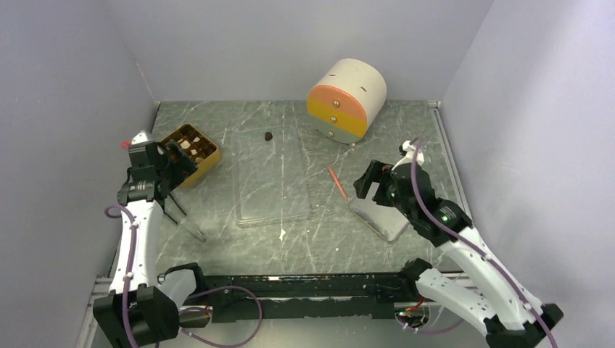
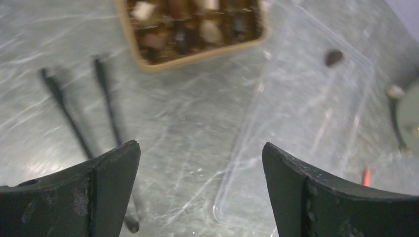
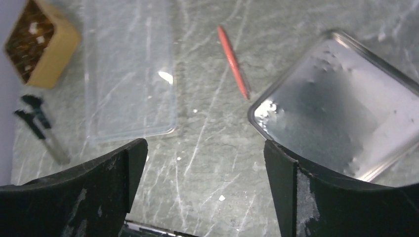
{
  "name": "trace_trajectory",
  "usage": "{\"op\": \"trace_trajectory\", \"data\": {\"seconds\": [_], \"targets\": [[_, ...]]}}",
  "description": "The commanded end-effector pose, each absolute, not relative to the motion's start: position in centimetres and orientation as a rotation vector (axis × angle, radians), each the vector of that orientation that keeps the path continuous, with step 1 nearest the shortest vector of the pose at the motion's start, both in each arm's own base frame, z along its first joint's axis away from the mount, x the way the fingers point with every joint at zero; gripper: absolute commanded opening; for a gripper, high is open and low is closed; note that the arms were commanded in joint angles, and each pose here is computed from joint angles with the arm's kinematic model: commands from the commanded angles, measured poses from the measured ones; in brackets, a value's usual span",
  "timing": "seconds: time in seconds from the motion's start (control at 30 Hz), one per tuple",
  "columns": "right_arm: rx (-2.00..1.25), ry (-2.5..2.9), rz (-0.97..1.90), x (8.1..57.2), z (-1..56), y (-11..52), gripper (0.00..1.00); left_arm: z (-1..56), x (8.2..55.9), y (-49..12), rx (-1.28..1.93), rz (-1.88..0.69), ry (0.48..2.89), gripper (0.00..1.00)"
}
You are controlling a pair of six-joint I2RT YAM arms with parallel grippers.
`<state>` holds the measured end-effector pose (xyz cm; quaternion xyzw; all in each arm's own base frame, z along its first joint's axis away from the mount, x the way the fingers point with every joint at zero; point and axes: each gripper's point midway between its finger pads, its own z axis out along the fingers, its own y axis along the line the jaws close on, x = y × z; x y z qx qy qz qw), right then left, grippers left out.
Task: Pack the chocolate
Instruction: Place the clamp at the center of the board, then pick up the box lid from the center of the board.
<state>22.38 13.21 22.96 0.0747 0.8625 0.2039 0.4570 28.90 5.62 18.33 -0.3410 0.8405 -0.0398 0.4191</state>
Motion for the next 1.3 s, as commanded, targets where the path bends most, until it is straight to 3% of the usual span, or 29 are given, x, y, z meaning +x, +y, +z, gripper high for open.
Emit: {"op": "trace_trajectory", "data": {"seconds": [0.0, 0.17, 0.27, 0.5, 0.77, 1.27], "targets": [[0.428, 2.122, 0.400, 24.7, 22.1, 12.2, 0.87, 21.3, 32.2, -0.1, -0.471, -0.360, 2.079, 0.97], [0.594, 2.166, 0.307, 26.7, 18.6, 12.4, 0.50, 21.1, 32.4, -7.1, -0.149, -0.577, 2.085, 0.97], [0.767, 2.182, 0.166, 27.2, 15.8, 11.1, 0.37, 21.0, 31.5, -10.4, 0.040, -0.617, 2.070, 0.97], [0.885, 2.239, 0.129, 30.9, 11.8, 12.5, 0.36, 19.6, 30.8, -10.8, 0.176, -0.382, 2.101, 0.97], [1.085, 2.275, 0.034, 33.5, 7.4, 11.7, 0.35, 19.7, 30.1, -6.5, -0.036, -0.004, 2.088, 0.97], [1.186, 2.282, -0.018, 34.7, 3.4, 10.6, 0.35, 21.0, 29.6, -5.2, -0.068, 0.105, 2.019, 0.97]]}}
